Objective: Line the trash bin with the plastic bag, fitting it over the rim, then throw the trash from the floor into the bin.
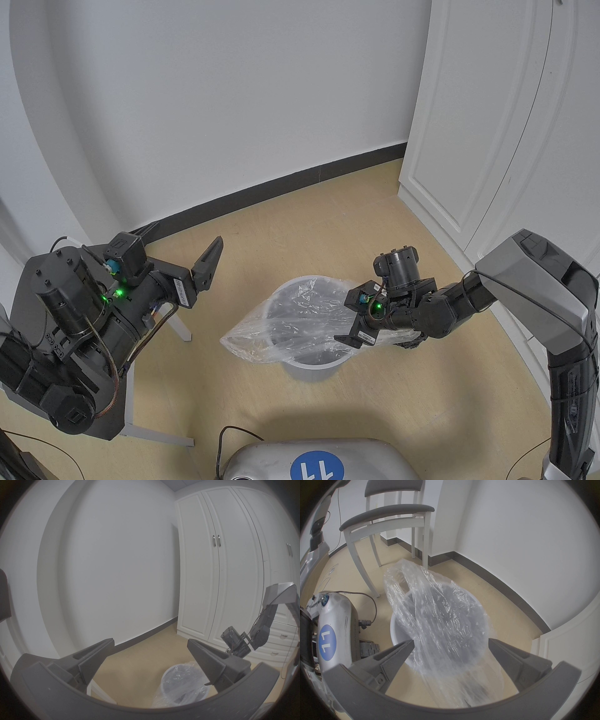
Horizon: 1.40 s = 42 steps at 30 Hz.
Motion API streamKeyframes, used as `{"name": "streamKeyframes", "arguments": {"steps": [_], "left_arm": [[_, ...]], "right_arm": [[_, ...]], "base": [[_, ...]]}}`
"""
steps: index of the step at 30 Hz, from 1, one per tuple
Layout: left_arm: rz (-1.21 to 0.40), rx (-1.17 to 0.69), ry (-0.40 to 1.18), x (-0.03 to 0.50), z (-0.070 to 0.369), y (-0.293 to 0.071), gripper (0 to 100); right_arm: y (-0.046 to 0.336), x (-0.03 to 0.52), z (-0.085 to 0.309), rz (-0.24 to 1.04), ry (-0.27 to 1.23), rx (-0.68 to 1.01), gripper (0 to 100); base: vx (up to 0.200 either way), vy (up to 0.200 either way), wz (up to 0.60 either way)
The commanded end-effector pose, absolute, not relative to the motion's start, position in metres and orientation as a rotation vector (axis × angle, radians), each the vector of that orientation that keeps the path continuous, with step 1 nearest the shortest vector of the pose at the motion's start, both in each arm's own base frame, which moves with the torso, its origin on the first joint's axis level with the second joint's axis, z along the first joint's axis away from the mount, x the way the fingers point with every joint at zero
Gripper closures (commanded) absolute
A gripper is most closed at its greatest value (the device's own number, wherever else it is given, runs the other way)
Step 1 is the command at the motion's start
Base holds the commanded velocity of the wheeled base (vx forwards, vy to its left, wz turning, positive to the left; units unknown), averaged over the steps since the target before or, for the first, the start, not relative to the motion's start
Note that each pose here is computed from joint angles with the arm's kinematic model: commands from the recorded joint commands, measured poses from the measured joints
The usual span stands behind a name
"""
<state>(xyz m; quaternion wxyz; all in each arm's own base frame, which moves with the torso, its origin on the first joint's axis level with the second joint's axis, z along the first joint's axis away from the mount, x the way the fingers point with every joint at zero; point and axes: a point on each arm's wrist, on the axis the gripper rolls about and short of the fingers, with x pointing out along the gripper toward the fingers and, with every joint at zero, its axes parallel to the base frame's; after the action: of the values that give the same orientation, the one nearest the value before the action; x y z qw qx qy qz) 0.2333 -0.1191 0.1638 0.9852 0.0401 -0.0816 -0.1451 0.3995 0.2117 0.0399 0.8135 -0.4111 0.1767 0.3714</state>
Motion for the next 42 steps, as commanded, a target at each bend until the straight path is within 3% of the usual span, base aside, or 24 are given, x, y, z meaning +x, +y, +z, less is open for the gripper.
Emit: {"name": "streamKeyframes", "arguments": {"steps": [1, 32, 33, 42], "left_arm": [[-0.289, 0.079, -0.186, 0.229, 0.17, -0.117, 0], [-0.278, 0.084, -0.171, 0.233, 0.166, -0.115, 0], [-0.275, 0.085, -0.171, 0.233, 0.166, -0.114, 0], [-0.277, 0.086, -0.17, 0.234, 0.166, -0.114, 0]], "right_arm": [[0.216, 0.403, 0.024, 0.805, 0.399, -0.882, 0], [0.223, 0.427, 0.002, 0.788, 0.389, -0.879, 0], [0.223, 0.428, 0.003, 0.784, 0.387, -0.879, 100], [0.226, 0.42, 0.027, 0.783, 0.344, -0.877, 100]], "base": [[0.0, 0.0, 0.0], [0.0, 0.0, 0.0], [0.0, 0.0, 0.0], [0.0, 0.0, 0.0]]}}
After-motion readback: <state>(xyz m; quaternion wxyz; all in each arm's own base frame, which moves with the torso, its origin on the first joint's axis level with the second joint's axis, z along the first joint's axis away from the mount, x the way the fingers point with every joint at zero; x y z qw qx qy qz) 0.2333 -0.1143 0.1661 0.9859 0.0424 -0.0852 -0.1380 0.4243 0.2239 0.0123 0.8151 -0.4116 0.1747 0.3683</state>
